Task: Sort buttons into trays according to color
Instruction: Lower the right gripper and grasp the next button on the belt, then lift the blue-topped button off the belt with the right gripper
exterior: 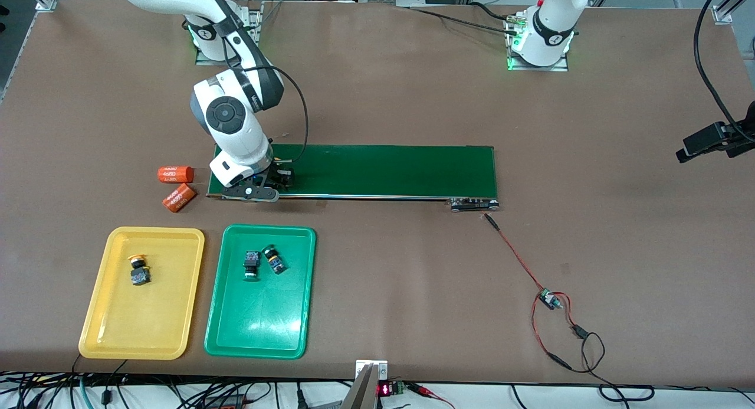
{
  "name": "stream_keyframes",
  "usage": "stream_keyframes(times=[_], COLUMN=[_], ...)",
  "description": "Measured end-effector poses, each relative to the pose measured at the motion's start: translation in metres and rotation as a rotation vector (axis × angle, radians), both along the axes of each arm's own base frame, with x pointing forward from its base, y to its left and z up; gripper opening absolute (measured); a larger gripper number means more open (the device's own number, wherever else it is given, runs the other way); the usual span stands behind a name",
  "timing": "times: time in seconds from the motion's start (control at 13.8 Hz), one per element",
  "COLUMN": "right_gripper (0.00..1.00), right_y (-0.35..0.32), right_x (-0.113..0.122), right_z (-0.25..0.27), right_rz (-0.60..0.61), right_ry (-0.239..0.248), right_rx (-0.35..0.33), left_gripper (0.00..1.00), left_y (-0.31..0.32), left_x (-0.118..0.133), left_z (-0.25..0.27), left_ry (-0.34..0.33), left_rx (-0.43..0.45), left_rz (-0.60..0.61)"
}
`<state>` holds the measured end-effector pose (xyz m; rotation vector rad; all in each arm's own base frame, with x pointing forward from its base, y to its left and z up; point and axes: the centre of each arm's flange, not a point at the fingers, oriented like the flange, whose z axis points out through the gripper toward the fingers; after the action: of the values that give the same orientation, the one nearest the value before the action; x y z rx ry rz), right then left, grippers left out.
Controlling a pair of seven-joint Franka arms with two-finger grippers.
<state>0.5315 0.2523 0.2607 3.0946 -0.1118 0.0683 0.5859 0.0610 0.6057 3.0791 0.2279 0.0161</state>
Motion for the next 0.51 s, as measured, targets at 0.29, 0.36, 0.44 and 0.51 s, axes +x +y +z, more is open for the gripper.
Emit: stream_keyframes(times=[0.29, 0.36, 0.44, 0.51], right_gripper=[0.34, 0.33, 0.29, 0.3], right_y=[-0.0053, -0.0064, -0.0078, -0.0087], right_x=[0.0071, 0.0083, 0.0094, 0.0099], right_z=[0.0044, 0.0049, 0.0054, 0.0055], right_rz=[-0.002, -0.003, -0.004, -0.002], right_ry=[-0.011, -0.013, -0.014, -0.014], right_rx=[0.002, 0.002, 0.002, 0.001], left_gripper=[1.0, 1.0, 1.0, 1.0], left_y=[0.0001, 0.0001, 0.0, 0.0001], left_x=[0.0001, 0.0001, 0.0001, 0.0001], left_z=[-0.0001, -0.0001, -0.0001, -0.0001], left_ry=[0.0, 0.0, 0.0, 0.0], left_rx=[0.0, 0.0, 0.0, 0.0], left_rz=[0.0, 0.0, -0.001, -0.001])
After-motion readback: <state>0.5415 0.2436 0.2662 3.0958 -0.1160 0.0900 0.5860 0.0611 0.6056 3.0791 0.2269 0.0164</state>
